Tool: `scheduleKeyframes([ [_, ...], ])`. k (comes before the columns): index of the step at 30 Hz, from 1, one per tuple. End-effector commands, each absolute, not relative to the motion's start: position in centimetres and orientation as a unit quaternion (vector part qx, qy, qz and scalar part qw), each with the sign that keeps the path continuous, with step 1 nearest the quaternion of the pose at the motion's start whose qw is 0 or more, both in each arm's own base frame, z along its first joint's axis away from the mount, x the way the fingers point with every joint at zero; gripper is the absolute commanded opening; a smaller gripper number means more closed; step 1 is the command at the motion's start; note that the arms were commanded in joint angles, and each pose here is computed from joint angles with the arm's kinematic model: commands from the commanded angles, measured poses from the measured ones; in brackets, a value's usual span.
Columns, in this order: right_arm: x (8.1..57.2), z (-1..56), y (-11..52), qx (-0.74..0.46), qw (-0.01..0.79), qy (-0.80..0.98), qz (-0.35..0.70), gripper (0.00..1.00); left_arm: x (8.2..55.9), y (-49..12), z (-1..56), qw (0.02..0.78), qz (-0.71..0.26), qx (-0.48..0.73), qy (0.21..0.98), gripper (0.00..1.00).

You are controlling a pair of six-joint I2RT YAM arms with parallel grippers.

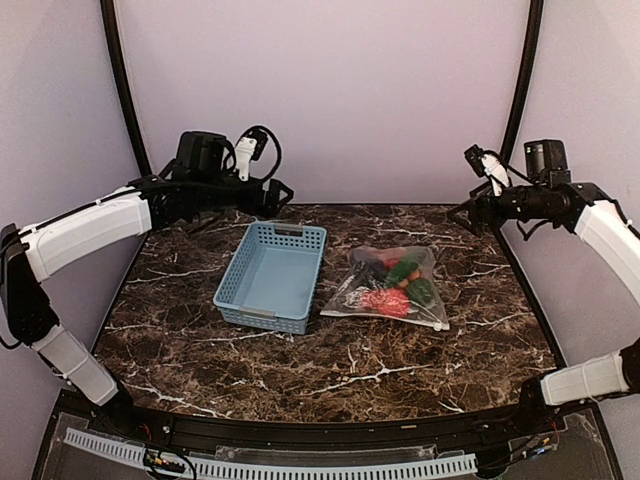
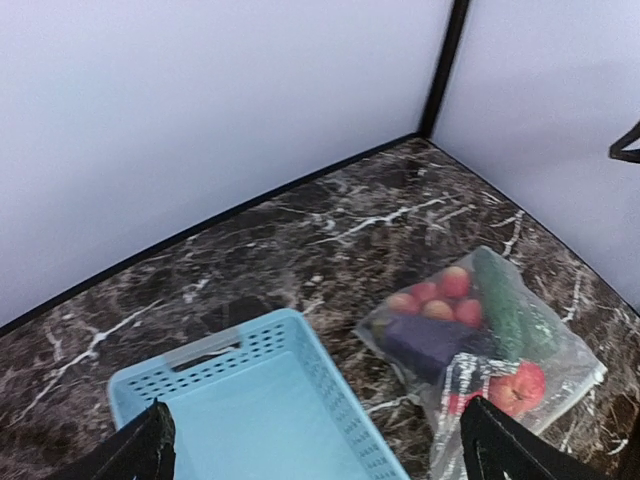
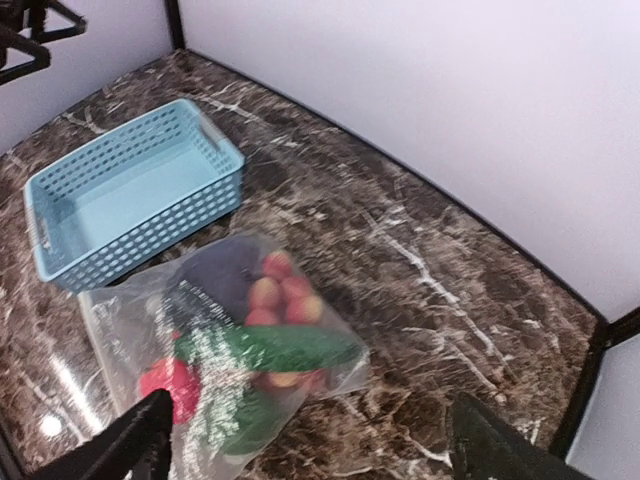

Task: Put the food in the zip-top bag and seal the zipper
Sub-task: Reset both arms

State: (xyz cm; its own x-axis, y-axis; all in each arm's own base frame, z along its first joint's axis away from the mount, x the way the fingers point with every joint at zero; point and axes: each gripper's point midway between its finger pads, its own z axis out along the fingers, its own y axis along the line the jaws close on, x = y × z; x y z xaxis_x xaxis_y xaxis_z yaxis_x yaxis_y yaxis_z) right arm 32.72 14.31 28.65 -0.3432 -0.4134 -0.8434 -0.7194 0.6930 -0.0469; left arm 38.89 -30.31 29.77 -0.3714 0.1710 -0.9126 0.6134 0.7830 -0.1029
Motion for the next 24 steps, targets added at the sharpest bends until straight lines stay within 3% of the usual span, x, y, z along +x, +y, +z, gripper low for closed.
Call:
scheduleKeyframes([
  [1,36.5,33.8,11.5,-0.246,0.545,0.791,0.129,0.99,39.1,-23.0,30.5,0.515,-0.102,0.188,0.830,0.99],
  [5,37.1,34.7,10.6,-0.203,0.547,0.800,0.141,0.99,38.7,-18.2,33.5,0.578,-0.017,0.153,0.801,0.99],
  [10,37.0,34.3,9.9,-0.168,0.556,0.802,0.142,0.99,38.8,-15.5,30.7,0.571,0.018,0.138,0.809,0.99],
  [24,35.6,30.4,10.3,-0.179,0.530,0.812,0.167,0.99,38.8,-17.8,28.2,0.548,-0.077,0.144,0.820,0.99],
])
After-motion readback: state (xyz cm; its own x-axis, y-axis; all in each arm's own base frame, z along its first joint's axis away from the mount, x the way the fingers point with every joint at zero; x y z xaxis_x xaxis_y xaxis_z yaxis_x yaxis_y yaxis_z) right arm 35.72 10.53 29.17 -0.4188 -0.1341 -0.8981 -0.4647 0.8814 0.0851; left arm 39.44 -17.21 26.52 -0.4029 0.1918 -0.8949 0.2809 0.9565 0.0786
